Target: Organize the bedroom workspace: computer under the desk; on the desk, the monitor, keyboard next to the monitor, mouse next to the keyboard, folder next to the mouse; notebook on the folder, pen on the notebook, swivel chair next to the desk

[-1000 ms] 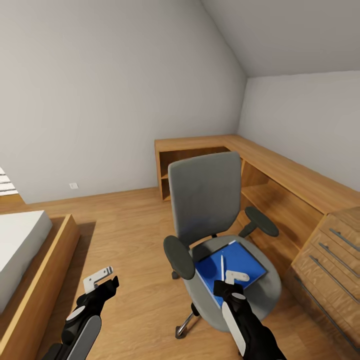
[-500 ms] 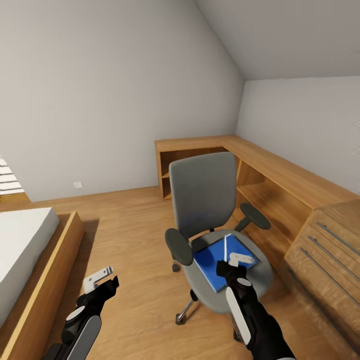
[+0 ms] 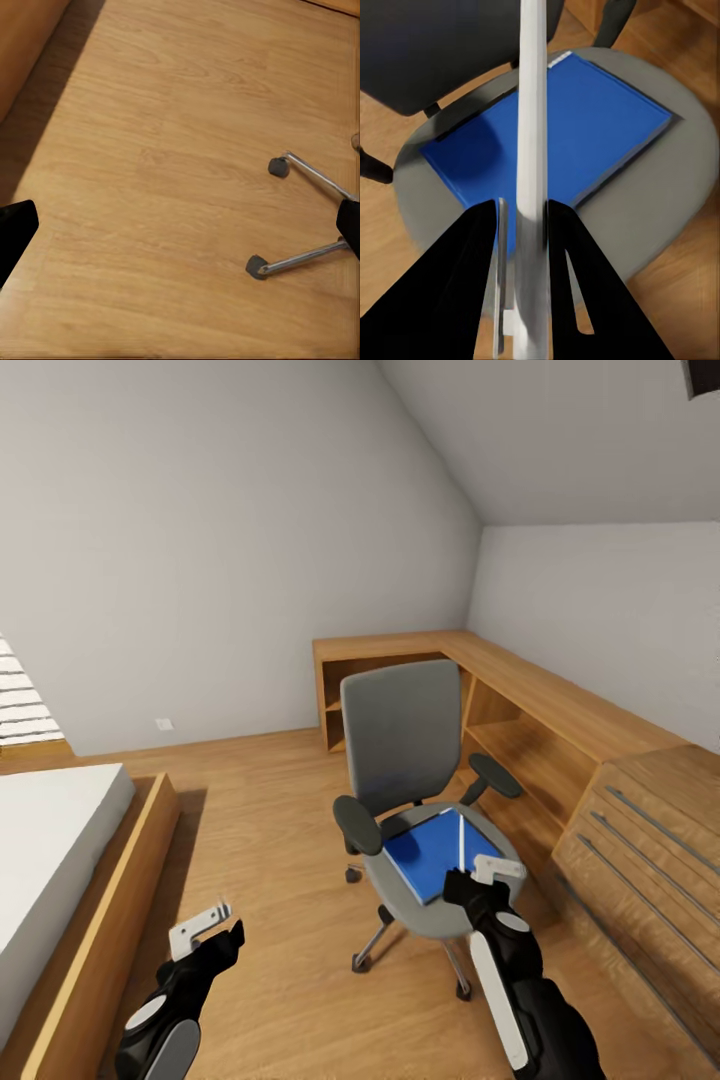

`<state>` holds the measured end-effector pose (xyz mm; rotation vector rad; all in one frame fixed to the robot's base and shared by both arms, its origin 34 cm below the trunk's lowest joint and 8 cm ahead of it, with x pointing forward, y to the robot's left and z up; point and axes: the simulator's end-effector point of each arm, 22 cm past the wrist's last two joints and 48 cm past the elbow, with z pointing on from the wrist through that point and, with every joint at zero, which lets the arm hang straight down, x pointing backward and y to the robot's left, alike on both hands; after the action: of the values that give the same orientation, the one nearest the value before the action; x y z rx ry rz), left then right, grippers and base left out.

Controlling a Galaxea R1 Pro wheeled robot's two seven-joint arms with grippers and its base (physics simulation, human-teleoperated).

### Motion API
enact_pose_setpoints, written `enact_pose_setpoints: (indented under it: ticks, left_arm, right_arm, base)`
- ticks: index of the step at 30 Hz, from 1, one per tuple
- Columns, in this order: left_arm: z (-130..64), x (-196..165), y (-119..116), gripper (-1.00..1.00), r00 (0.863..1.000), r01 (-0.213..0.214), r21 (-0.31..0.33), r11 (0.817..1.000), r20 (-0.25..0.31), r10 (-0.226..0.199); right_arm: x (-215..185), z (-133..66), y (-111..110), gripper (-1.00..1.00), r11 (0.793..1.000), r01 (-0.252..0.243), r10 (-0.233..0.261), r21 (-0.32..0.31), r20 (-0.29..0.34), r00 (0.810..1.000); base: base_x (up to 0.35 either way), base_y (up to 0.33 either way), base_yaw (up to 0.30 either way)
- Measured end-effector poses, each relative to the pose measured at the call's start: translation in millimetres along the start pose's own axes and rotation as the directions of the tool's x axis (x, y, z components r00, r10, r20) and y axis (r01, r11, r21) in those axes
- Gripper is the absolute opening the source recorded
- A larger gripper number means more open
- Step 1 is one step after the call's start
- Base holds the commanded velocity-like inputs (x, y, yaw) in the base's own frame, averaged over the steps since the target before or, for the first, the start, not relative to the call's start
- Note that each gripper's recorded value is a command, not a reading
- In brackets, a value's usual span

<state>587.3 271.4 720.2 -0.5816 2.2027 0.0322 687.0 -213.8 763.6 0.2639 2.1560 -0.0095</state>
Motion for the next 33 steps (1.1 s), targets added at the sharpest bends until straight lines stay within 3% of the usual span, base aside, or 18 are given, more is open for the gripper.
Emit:
enact_pose_setpoints:
  ticks: [6,15,23,33]
  left_arm:
    - [-10.9,-2.1,-7.2,1.00,1.000,-0.010,0.014,1.000,-0.007,0.010]
    - [-21.4,-11.7,-11.7,1.00,1.000,-0.011,0.018,1.000,-0.011,0.011]
    - [-31.1,-13.4,-18.8,1.00,0.999,-0.033,0.028,0.999,-0.040,0.034]
    - [-49.6,-8.4,-46.9,1.00,0.995,-0.074,0.085,0.994,-0.061,0.079]
  right_arm:
    - [-15.5,-14.9,-0.6,-1.00,1.000,-0.004,0.004,-0.003,0.008,1.000]
    - [-35.0,-24.2,-27.3,-1.00,0.998,-0.049,0.049,0.048,0.013,0.999]
    - [-50.7,-33.2,-26.0,-1.00,0.997,-0.055,0.053,0.047,0.023,0.998]
    - [-64.7,-42.4,-25.0,-1.00,0.997,-0.058,0.057,0.048,0.026,0.998]
  base:
    - [-0.034,0.000,0.000]
    - [-0.003,0.000,0.000]
    - [0.000,0.000,0.000]
    - [0.000,0.000,-0.022]
